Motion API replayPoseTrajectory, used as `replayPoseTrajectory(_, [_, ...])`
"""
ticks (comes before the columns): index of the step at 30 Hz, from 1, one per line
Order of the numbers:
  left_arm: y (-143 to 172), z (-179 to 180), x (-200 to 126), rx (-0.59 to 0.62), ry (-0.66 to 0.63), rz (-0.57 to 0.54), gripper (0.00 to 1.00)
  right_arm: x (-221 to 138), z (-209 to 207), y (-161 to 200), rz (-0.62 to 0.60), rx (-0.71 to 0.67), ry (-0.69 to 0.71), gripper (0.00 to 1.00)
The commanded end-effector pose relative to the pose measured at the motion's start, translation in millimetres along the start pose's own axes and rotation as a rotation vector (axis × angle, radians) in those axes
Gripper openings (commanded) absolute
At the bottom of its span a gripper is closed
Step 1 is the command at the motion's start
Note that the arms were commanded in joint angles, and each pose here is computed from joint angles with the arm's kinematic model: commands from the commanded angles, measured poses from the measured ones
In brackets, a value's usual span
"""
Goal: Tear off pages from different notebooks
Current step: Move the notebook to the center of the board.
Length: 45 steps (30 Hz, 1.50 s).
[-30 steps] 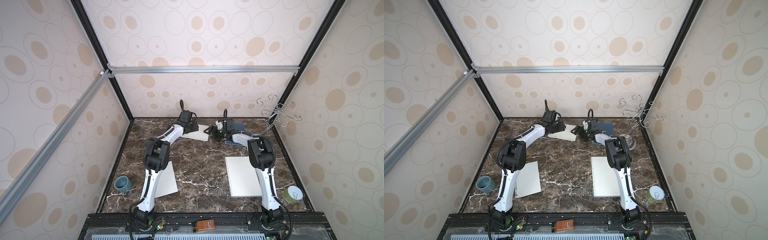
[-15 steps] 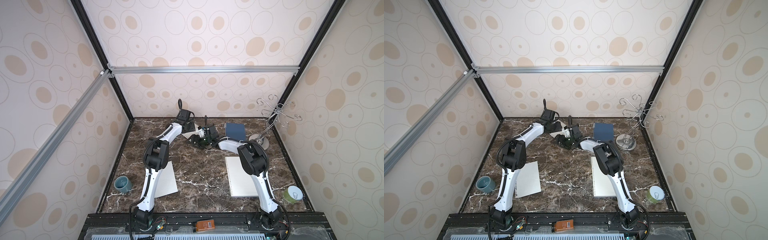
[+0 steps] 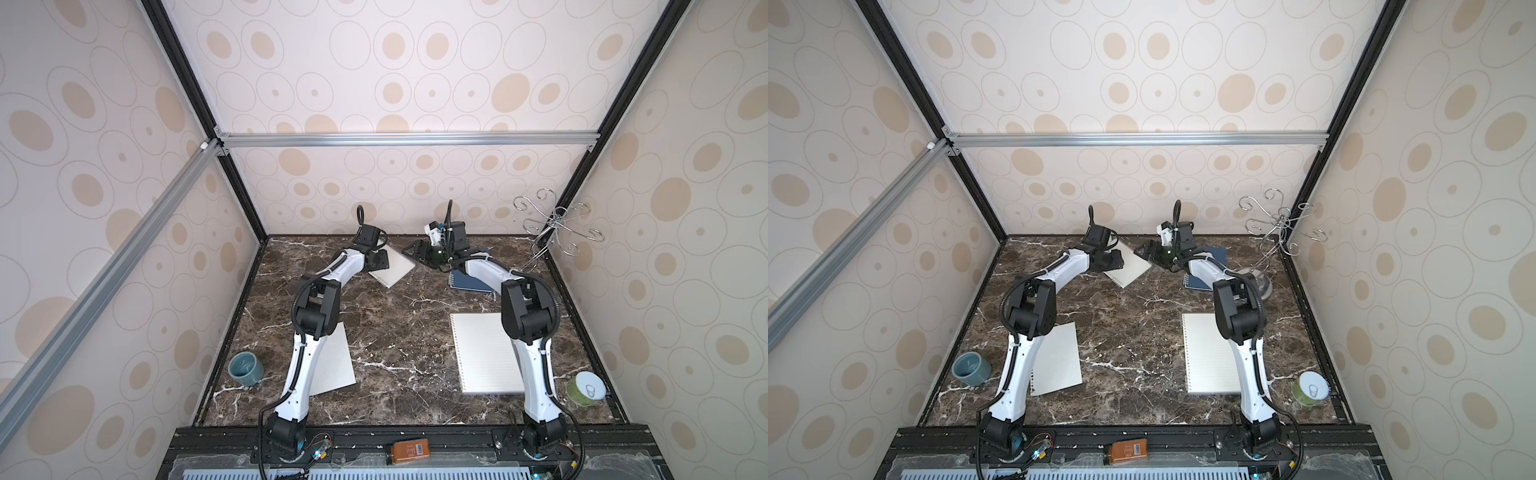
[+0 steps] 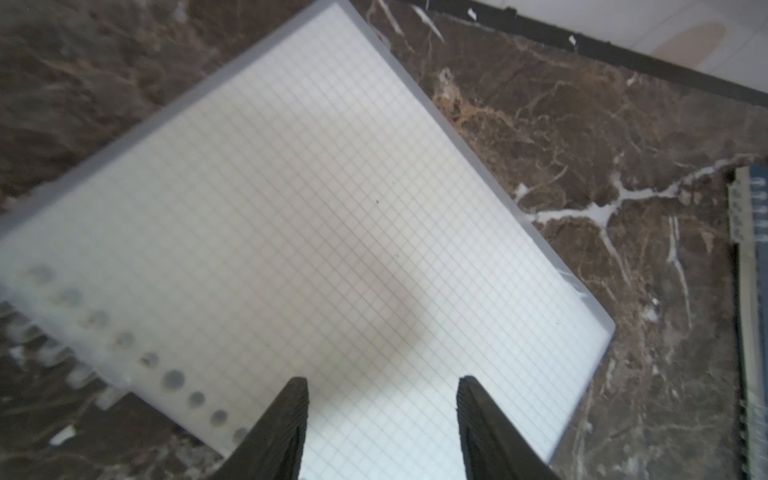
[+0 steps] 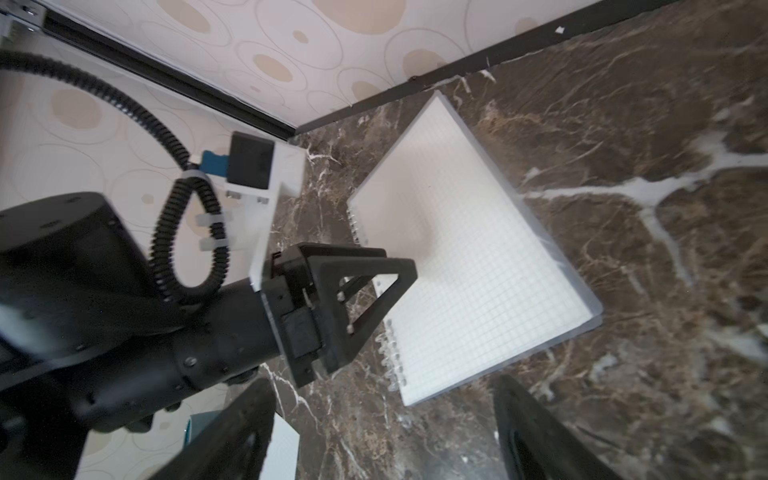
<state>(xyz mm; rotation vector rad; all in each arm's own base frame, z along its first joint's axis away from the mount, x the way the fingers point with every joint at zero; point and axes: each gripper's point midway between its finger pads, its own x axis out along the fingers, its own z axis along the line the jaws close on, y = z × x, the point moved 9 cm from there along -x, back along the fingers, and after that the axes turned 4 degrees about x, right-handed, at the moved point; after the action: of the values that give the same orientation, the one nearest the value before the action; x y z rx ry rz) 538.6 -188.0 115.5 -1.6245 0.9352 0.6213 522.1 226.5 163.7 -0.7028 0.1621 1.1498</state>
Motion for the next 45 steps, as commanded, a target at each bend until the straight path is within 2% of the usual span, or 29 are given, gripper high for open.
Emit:
replayPoseTrajectory(1, [10,3,3,0.009,-0.024,0.048,0.58,16,-19,1,0.054,-0.019,0.056,0.84])
replayPoseTrajectory(7, [7,5,2,0.009,-0.042,0.050,0.58,41,-41,-12,0.068,-0.060,0.098,0.85])
replayPoseTrajectory(11, [4,9,3,0.000,-0.043,0.054,0.58,56,-47,-12,0.113,-0.034,0.061,0.85])
replayPoseTrajectory(21, [-4,30,1,-0.048,-0.074,0.050,0.58,86,-36,30,0.238,0.001,-0.018,0.85])
replayPoseTrajectory(27, [17,44,-7,-0.048,-0.133,0.098,0.58,109,-8,61,0.303,-0.007,-0.074,0.84])
replayPoseTrajectory(38, [76,117,-42,-0.173,-0.234,0.135,0.59,150,34,104,0.342,0.013,-0.172,0.84])
replayPoseTrajectory(45, [78,164,-57,-0.246,-0.288,0.107,0.59,170,59,126,0.374,0.015,-0.235,0.84])
